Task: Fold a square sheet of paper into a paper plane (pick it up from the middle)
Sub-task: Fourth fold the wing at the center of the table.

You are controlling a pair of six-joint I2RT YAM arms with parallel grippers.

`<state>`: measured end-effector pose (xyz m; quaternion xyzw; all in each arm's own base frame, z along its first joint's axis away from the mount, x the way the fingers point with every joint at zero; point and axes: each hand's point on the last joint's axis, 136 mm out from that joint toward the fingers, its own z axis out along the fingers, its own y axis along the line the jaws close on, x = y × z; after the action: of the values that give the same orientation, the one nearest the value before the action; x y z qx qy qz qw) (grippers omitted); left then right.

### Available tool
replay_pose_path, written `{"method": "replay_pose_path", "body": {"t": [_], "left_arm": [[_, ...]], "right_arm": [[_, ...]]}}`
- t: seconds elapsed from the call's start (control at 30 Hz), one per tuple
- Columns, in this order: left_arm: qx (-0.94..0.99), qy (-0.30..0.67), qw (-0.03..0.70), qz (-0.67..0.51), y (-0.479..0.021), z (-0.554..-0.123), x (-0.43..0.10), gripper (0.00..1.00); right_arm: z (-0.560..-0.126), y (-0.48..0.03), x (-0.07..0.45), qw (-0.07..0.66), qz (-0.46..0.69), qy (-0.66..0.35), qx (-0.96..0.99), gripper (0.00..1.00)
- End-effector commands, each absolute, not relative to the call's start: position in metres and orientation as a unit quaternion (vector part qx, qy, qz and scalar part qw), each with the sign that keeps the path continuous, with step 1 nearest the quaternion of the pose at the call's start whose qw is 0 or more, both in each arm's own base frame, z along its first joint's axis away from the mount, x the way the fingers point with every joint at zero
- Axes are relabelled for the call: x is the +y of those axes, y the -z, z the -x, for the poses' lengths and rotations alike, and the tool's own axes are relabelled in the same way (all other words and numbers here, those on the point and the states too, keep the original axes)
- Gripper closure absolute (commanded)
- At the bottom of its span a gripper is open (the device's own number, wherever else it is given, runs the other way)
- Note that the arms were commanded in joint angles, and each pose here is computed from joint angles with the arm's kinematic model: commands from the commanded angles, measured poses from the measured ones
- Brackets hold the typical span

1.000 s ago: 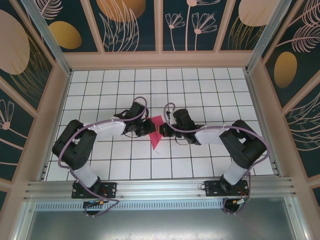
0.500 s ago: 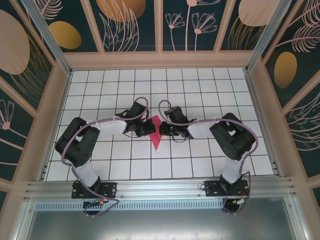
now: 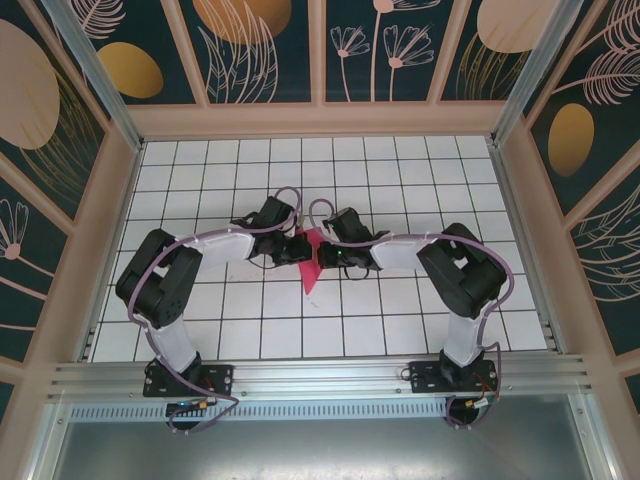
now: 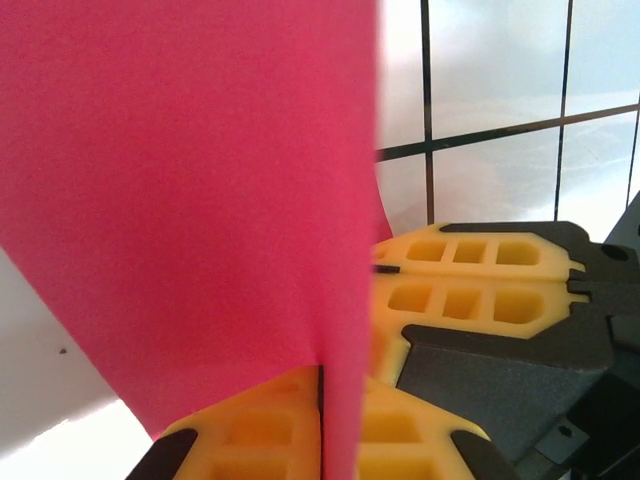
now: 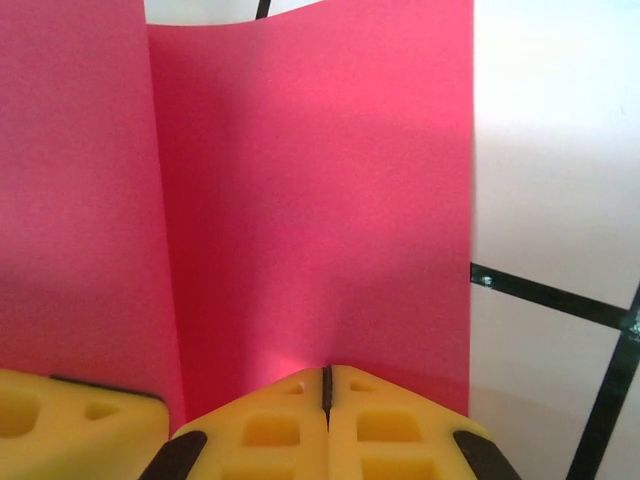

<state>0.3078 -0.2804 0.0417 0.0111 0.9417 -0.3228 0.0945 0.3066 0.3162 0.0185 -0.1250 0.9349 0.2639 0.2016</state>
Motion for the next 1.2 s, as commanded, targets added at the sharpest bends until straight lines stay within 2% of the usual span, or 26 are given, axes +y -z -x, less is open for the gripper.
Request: {"method": "replay_pose_path", "body": {"t": [0.0, 0.5, 0.63, 0.97, 1.17], "left_arm": [[0.940, 0.328, 0.091, -0.031, -0.043, -0.312, -0.279, 0.90], [0.941, 0.310, 0.081, -0.108, -0.031, -0.308, -0.273, 0.87], [0.942, 0.304, 0.093, -0.109, -0.034, -0.312, -0.267, 0.90], [0.933, 0.329, 0.098, -0.109, -0.036, -0.314, -0.272, 0.90], [0.930, 0.342, 0.095, -0.095, -0.042, -0.317, -0.276, 0.89]], "right_arm": [[-0.299, 0.019, 0.287, 0.170, 0.139, -0.185, 0.958, 1.00], [-0.305, 0.020, 0.297, 0.172, 0.192, -0.187, 0.948, 1.00], [-0.306, 0.021, 0.295, 0.173, 0.197, -0.184, 0.947, 1.00], [-0.307, 0.021, 0.295, 0.175, 0.200, -0.189, 0.945, 1.00], [-0.311, 0.000, 0.304, 0.182, 0.166, -0.255, 0.935, 1.00]]}}
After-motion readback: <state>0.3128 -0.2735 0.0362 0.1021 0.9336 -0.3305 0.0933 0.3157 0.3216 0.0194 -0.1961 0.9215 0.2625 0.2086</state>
